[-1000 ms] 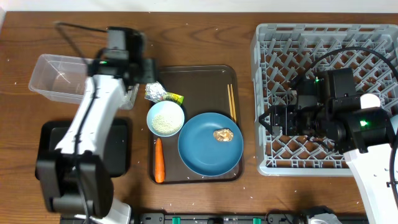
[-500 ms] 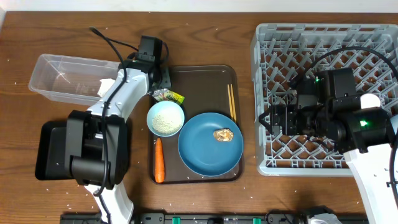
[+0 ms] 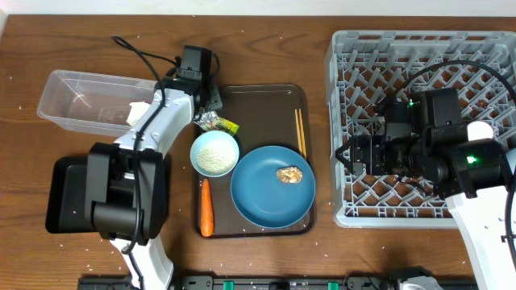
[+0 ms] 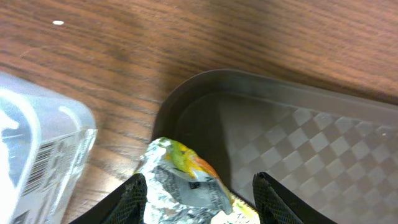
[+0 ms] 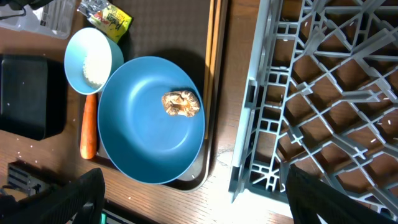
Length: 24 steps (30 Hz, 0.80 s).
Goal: Sort waste into correct bins and load items into the dishwasher rack
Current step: 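Grasp the foil and yellow wrapper with the left gripper, then move the wrapper left and drop it into the clear bin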
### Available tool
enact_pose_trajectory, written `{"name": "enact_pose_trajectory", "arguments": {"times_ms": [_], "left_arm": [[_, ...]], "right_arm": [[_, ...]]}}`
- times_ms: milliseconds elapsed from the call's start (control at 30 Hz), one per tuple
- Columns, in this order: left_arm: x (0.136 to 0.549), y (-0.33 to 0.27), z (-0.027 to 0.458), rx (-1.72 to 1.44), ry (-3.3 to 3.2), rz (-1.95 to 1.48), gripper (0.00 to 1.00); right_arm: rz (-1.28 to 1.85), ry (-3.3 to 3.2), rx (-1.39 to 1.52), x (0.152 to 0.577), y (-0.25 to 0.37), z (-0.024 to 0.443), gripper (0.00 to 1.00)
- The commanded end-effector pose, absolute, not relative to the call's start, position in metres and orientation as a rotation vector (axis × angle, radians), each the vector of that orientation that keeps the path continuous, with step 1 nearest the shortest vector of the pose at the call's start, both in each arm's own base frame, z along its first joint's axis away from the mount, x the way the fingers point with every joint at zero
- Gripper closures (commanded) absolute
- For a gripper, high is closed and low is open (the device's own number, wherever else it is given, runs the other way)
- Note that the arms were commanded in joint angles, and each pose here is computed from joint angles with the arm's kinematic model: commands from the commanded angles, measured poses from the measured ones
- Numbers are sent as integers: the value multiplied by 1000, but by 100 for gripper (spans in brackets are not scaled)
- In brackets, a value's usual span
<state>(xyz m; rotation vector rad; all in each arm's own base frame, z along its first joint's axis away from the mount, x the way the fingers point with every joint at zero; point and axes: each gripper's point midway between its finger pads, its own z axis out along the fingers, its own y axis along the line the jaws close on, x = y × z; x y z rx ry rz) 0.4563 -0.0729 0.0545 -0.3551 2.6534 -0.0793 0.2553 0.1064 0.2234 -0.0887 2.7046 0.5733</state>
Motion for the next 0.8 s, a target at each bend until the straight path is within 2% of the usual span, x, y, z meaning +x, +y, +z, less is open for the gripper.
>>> {"name": "enact_pose_trajectory", "arguments": {"times_ms": [0, 67, 100, 200, 267, 600, 767], "left_arm": [[451, -76, 31, -355, 2694, -43, 46], [450, -76, 22, -355, 2712, -35, 47], [449, -76, 19, -354, 2719, -31, 53], [453, -77, 23, -353, 2701, -39, 87], [458, -78, 35, -352, 2675, -52, 94], [446, -74, 153, -260, 2499, -101, 94], [437, -24, 181, -351, 2426, 105, 94]], "right_arm": [[590, 2706, -106, 252, 112, 224, 15], [590, 2712, -102, 252, 111, 223, 15], [590, 2714, -101, 251, 111, 223, 15], [589, 2717, -100, 250, 111, 223, 15], [589, 2719, -100, 250, 111, 223, 15], [589, 2721, -100, 250, 111, 222, 15], [589, 2717, -101, 250, 111, 223, 15]]}}
